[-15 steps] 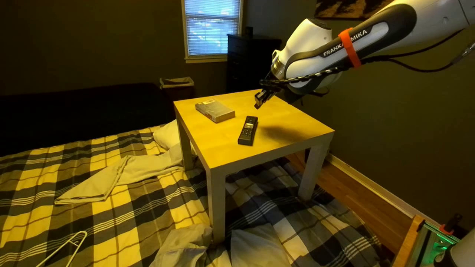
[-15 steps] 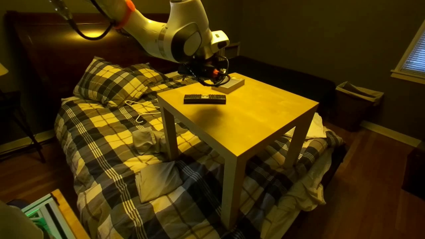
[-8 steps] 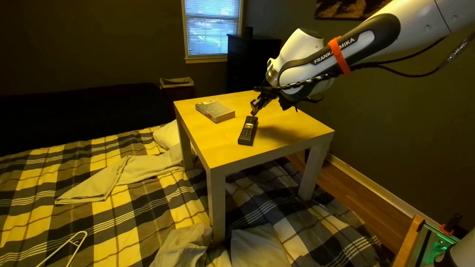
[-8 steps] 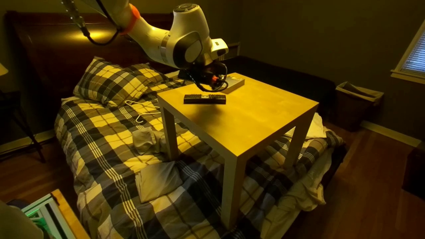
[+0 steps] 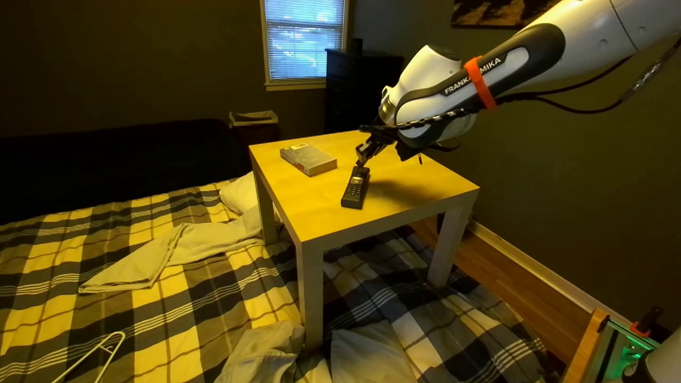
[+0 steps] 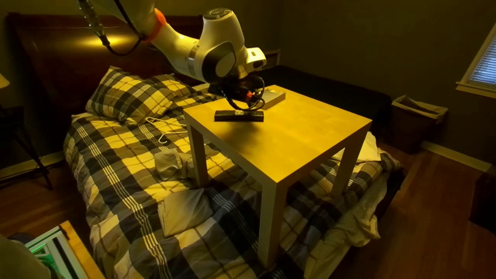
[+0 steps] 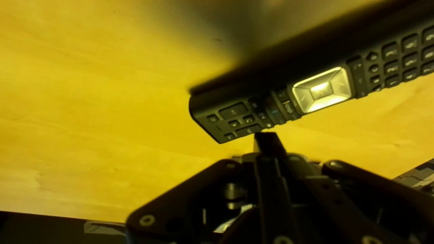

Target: Press a button on the remote control.

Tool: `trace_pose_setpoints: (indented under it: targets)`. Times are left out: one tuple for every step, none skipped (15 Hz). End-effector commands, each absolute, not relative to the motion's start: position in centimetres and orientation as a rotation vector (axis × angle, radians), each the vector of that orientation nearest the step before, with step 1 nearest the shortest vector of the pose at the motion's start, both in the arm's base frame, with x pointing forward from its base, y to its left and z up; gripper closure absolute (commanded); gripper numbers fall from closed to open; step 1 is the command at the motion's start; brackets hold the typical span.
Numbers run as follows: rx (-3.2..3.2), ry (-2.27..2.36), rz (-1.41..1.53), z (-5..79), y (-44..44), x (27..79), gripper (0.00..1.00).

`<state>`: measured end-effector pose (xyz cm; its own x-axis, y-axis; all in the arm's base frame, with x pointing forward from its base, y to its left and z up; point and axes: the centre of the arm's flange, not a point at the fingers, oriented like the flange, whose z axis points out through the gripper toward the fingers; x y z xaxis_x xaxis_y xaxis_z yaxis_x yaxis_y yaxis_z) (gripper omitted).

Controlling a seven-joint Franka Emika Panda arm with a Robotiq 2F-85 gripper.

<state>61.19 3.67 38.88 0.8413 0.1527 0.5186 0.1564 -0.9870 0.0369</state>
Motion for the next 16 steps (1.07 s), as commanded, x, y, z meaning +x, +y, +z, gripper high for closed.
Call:
trace_pose_setpoints:
  targets:
    - [-2.991, -0.24, -0.861, 37.96, 3.45, 61.66, 1.0]
    - [-2.993, -0.24, -0.855, 37.85, 3.43, 61.66, 1.0]
    - [-2.995, -0.24, -0.851, 37.74, 3.4, 61.65, 1.0]
    - [-2.996, -0.239, -0.849, 37.63, 3.34, 61.64, 1.0]
    - [-2.997, -0.237, -0.846, 37.53, 3.28, 61.62, 1.0]
    - [-2.997, -0.234, -0.845, 37.45, 3.21, 61.6, 1.0]
    - [-2.997, -0.23, -0.846, 37.36, 3.13, 61.58, 1.0]
    - [-2.998, -0.228, -0.849, 37.29, 3.06, 61.58, 1.0]
    - [-2.998, -0.226, -0.847, 37.26, 3.01, 61.57, 1.0]
    - [-2.999, -0.224, -0.848, 37.2, 2.97, 61.58, 1.0]
    - [-2.999, -0.223, -0.846, 37.17, 2.95, 61.59, 1.0]
    - [-2.999, -0.224, -0.843, 37.14, 2.99, 61.59, 1.0]
    - [-2.999, -0.224, -0.841, 37.1, 3.02, 61.59, 1.0]
    - [-2.999, -0.224, -0.84, 37.07, 3.07, 61.59, 1.0]
    - [-2.998, -0.224, -0.84, 37.05, 3.1, 61.6, 1.0]
    - [-2.998, -0.224, -0.841, 37.04, 3.13, 61.6, 1.0]
